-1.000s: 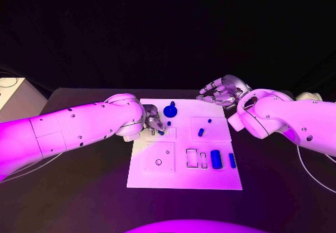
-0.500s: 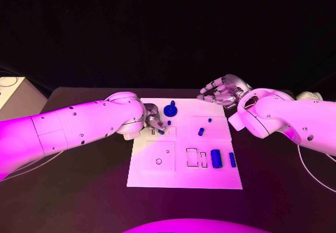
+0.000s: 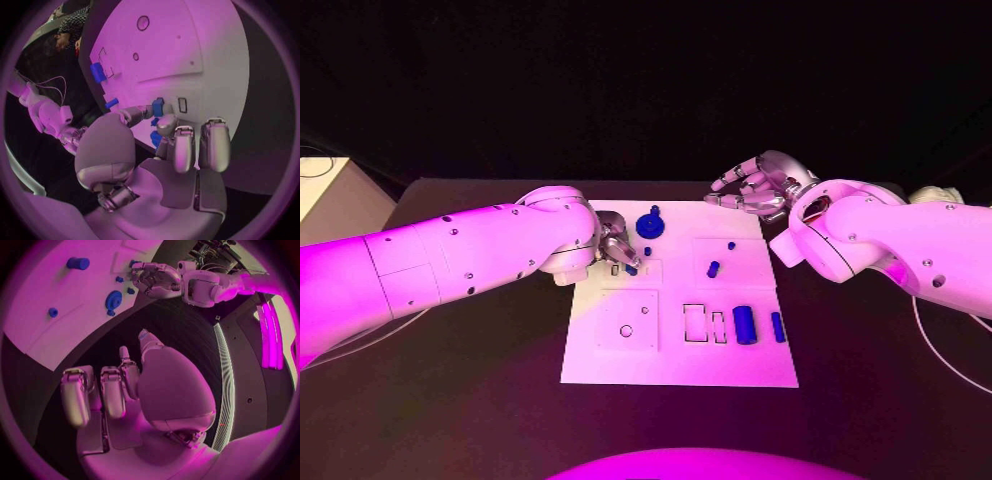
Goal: Assemble the parts on the task board
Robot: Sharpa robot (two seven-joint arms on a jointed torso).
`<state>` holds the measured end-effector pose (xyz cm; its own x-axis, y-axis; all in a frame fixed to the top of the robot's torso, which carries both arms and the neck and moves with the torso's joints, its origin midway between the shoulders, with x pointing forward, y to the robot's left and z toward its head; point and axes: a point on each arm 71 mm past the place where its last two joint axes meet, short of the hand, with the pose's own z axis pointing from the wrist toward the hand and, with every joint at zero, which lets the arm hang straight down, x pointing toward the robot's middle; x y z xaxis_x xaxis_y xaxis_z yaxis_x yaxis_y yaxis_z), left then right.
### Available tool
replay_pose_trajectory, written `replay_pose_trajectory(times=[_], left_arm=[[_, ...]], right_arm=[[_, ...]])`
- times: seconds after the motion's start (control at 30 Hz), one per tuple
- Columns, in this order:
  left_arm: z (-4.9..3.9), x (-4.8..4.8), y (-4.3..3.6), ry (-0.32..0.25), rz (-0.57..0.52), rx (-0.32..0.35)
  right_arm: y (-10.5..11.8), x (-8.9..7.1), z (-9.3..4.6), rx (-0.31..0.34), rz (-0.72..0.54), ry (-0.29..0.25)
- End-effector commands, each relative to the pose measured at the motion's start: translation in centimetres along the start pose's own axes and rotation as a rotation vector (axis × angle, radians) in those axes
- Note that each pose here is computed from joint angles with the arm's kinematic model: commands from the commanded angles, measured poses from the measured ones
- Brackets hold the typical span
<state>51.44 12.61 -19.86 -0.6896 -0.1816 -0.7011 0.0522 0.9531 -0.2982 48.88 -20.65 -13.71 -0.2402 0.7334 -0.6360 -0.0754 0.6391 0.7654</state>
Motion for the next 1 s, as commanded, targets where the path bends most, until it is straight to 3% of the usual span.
replay_pose_trajectory(times=[0.03, 1.0], left_arm=[[0.40, 1.73, 0.41, 0.093, 0.041, -0.026], [0.65, 1.66, 0.34, 0.083, 0.061, -0.033]], right_arm=[[0.07, 0.09, -0.04, -0.009, -0.011, 0.010], [0.01, -0.01, -0.08, -0.009, -0.011, 0.008]])
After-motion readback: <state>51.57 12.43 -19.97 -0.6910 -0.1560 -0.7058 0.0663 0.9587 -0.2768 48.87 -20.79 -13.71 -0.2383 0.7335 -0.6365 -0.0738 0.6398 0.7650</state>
